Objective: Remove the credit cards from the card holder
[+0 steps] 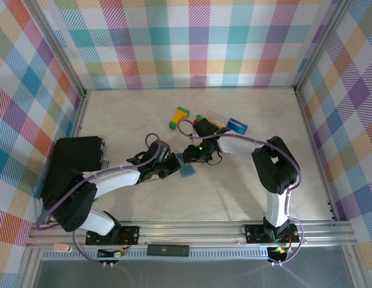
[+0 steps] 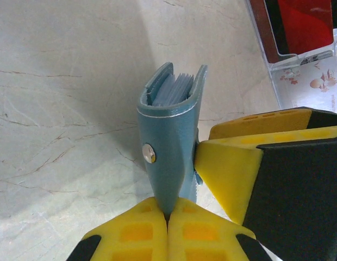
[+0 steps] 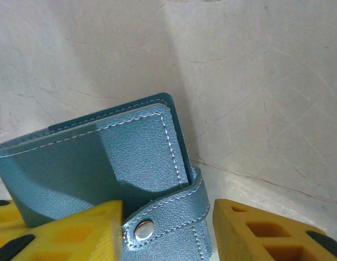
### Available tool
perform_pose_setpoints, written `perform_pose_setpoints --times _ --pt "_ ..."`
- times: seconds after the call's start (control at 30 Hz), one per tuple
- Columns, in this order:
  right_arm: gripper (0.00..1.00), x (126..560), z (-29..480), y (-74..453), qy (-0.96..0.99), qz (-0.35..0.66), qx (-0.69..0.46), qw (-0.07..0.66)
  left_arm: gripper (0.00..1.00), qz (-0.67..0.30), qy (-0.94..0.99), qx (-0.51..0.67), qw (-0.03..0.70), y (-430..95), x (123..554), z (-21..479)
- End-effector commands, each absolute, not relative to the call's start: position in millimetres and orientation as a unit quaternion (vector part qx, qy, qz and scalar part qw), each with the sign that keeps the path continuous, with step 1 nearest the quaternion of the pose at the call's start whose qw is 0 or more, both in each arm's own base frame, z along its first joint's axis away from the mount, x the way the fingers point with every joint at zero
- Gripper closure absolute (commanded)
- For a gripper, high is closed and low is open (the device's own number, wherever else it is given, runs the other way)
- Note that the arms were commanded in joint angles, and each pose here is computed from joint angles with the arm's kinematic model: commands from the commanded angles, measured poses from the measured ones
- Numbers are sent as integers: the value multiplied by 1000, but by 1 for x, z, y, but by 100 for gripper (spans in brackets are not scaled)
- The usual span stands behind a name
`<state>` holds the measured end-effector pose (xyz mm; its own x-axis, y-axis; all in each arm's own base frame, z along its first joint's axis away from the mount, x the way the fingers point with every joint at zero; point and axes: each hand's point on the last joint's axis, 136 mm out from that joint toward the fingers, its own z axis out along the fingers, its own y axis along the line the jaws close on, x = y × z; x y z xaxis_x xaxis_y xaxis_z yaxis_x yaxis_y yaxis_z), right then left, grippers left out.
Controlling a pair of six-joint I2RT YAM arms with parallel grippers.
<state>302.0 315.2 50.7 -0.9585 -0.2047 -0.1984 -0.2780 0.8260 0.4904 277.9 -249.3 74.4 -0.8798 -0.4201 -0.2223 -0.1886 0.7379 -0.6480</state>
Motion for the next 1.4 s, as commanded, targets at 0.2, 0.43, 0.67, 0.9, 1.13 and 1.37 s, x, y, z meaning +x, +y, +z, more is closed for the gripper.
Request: perform_pose_setpoints --times 0.2,0.43,0.67,0.9,1.13,1.37 --pt "64 312 44 281 974 189 -88 83 100 -324 910 -177 189 -248 286 86" --pt "65 309 60 300 962 246 -90 75 100 -325 911 -175 186 -250 286 84" --pt "73 310 51 308 961 252 -97 57 100 -321 914 -174 179 -250 286 80" --pt "78 311 44 308 963 245 -102 52 100 -317 915 -175 177 -249 285 77" --pt "85 310 39 307 964 239 -107 49 100 -313 916 -177 177 -248 285 76" --pt "92 314 51 303 963 233 -113 74 90 -289 924 -176 179 -240 286 77"
